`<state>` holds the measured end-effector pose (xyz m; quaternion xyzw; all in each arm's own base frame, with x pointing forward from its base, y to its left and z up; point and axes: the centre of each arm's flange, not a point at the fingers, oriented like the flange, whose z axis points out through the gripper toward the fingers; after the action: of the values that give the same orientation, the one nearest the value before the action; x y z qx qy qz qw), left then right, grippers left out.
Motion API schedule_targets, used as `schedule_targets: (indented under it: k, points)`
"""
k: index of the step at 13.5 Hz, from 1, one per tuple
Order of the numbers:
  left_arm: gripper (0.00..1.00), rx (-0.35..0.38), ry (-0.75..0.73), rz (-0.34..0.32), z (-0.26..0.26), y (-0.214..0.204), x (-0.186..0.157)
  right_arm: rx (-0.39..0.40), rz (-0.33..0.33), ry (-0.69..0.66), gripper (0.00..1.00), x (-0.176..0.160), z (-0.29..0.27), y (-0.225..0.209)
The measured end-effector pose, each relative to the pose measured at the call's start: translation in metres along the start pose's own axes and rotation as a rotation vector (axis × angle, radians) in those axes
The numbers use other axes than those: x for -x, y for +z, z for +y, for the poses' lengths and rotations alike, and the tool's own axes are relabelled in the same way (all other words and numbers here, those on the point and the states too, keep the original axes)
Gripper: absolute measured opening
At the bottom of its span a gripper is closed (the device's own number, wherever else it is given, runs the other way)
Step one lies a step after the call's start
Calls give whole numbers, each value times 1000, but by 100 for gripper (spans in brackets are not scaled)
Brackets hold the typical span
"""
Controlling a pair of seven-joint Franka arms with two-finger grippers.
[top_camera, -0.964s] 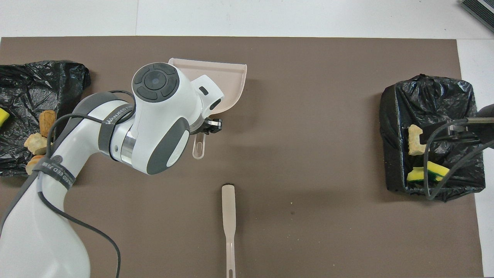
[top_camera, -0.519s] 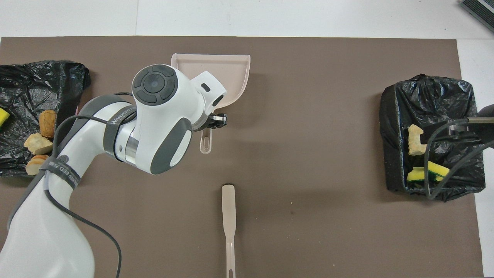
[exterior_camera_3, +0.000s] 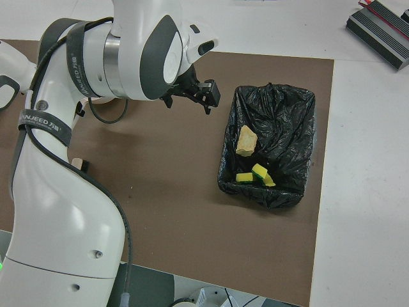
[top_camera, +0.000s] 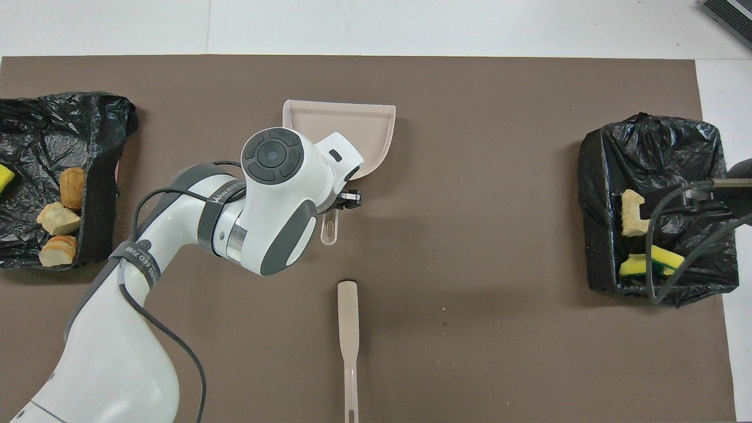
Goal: Sweep and dump trash in bin
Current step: 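Carry the empty dustpan to the mat center with the left gripper and release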
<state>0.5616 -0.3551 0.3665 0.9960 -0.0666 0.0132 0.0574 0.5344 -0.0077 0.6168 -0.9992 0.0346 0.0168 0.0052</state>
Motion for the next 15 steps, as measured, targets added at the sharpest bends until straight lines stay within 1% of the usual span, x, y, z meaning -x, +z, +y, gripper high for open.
schedule_targets:
  k: [3,4,6,9,10,12,15]
  points:
    - [31,1,-4,-2,0,15,-2,0,0,0,100,0,0,0]
    - [37,2,-5,-1,0,16,-3,0,0,0,100,0,0,0]
    - [61,3,-5,1,0,15,-3,0,0,0,100,0,0,0]
    - [93,4,-10,10,-1,10,-6,0,0,0,100,0,0,0]
    - [100,3,-15,14,-4,3,-7,0,0,0,100,0,0,0]
    - [100,-15,-28,-1,-15,-21,-5,0,0,0,100,0,0,0]
    - [100,-64,-42,-2,-40,-72,2,0,0,0,100,0,0,0]
